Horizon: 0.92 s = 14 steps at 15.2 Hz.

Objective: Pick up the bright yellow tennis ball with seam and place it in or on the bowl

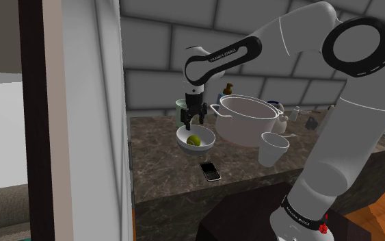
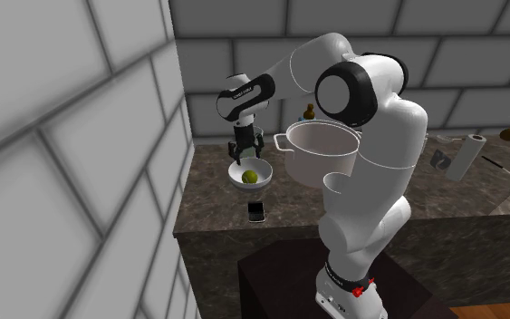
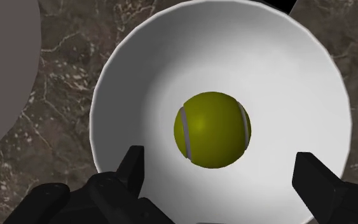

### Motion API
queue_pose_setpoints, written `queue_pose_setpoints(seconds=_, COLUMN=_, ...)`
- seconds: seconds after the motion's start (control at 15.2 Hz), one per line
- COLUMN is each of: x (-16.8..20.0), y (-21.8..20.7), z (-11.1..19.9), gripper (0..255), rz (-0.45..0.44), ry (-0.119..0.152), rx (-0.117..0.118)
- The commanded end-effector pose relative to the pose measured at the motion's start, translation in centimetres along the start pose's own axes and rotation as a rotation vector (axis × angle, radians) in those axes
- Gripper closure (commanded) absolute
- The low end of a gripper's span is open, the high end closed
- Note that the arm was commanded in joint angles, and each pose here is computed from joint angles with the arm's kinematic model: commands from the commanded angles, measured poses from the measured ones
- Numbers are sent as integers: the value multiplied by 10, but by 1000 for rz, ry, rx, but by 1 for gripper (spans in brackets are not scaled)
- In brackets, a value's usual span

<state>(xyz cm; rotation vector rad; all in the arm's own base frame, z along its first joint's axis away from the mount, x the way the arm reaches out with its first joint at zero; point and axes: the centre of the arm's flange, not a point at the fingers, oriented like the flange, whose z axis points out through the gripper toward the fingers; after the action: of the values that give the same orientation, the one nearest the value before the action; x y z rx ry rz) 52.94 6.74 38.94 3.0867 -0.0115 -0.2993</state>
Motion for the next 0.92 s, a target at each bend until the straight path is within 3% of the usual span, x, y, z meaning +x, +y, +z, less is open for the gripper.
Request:
queue_pose_setpoints(seconds=0.0, x=0, y=0, z=0, gripper=0, rz=0, ry=0, rx=0)
queue_pose_setpoints(seconds=0.07, x=0, y=0, z=0, gripper=0, rz=0, ry=0, rx=0)
queue_pose_setpoints(seconds=0.33, x=0, y=0, z=-50, gripper=0, rz=0, ry=0, rx=0)
queue_pose_setpoints(seconds=0.86, x=0, y=0, z=-50, gripper=0, rz=0, ry=0, rx=0)
